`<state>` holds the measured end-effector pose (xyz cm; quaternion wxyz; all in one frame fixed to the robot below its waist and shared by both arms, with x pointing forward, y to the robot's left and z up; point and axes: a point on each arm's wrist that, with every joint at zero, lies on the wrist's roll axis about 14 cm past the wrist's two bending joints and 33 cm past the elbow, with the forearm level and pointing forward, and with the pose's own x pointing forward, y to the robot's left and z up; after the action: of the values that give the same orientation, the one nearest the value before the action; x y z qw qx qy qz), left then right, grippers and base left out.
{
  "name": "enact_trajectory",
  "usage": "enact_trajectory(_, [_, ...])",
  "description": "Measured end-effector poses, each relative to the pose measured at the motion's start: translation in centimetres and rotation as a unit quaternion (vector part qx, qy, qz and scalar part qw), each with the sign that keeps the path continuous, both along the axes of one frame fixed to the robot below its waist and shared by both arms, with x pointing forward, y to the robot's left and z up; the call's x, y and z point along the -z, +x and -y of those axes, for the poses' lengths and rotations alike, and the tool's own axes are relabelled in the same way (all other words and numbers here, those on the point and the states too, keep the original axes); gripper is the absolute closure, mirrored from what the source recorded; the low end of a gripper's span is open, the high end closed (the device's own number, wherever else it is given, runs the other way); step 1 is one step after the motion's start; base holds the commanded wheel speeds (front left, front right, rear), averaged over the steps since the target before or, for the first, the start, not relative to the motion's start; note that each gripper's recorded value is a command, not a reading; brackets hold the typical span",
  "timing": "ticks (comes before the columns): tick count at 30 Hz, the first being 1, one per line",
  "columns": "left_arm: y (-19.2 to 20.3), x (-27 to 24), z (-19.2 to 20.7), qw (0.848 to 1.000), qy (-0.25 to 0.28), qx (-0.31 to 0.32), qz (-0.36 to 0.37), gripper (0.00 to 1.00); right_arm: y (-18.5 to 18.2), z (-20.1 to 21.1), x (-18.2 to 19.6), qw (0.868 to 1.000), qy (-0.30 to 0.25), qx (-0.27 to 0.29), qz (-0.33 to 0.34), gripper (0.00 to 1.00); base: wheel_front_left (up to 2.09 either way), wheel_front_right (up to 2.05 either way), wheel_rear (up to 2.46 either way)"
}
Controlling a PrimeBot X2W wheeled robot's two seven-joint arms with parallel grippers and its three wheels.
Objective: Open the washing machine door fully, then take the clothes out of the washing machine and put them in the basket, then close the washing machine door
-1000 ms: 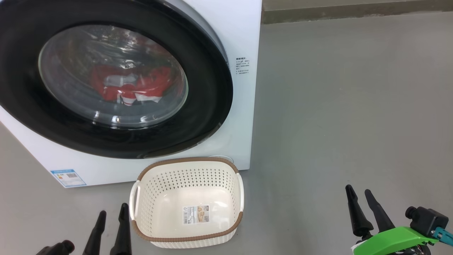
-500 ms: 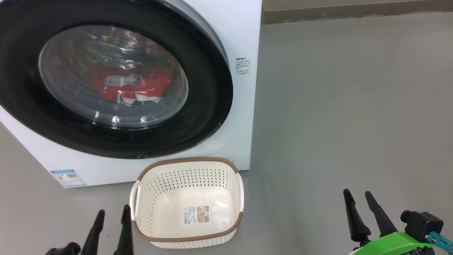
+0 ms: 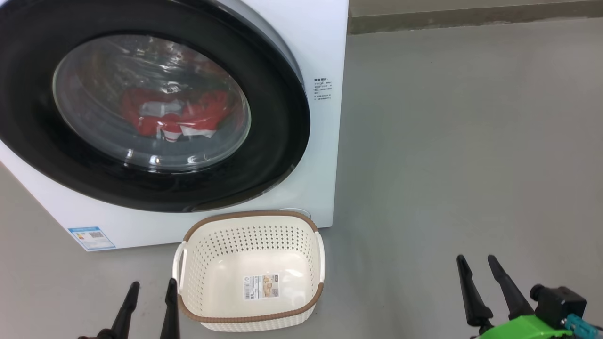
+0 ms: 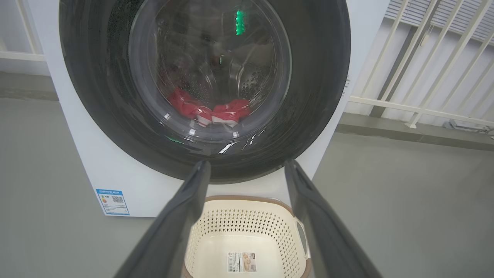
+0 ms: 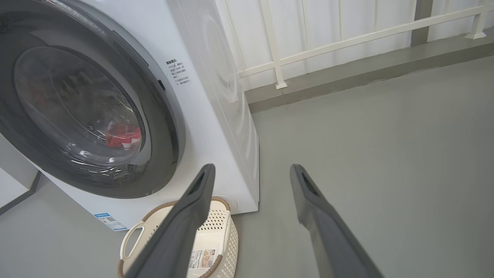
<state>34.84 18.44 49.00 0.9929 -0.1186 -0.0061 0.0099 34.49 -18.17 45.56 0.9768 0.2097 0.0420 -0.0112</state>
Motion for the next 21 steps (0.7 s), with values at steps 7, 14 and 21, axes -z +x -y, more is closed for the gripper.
enact_trajectory(7, [-0.2, 0.1, -0.1, 1.000, 0.019, 0.003, 0.004, 0.00, -0.8, 0.6, 0.5, 1.000, -0.020, 0.006, -0.005, 0.00, 0.00, 0.00, 0.00])
enact_trajectory(14, [-0.7, 0.7, -0.2, 0.999, 0.046, 0.007, -0.003, 0.00, -1.0, 0.9, 0.6, 0.999, -0.048, 0.006, -0.002, 0.00, 0.00, 0.00, 0.00])
enact_trajectory(21, [-0.6, 0.8, -0.3, 0.999, 0.045, 0.009, -0.003, 0.00, -1.3, 1.1, 0.9, 0.999, -0.048, 0.009, -0.007, 0.00, 0.00, 0.00, 0.00])
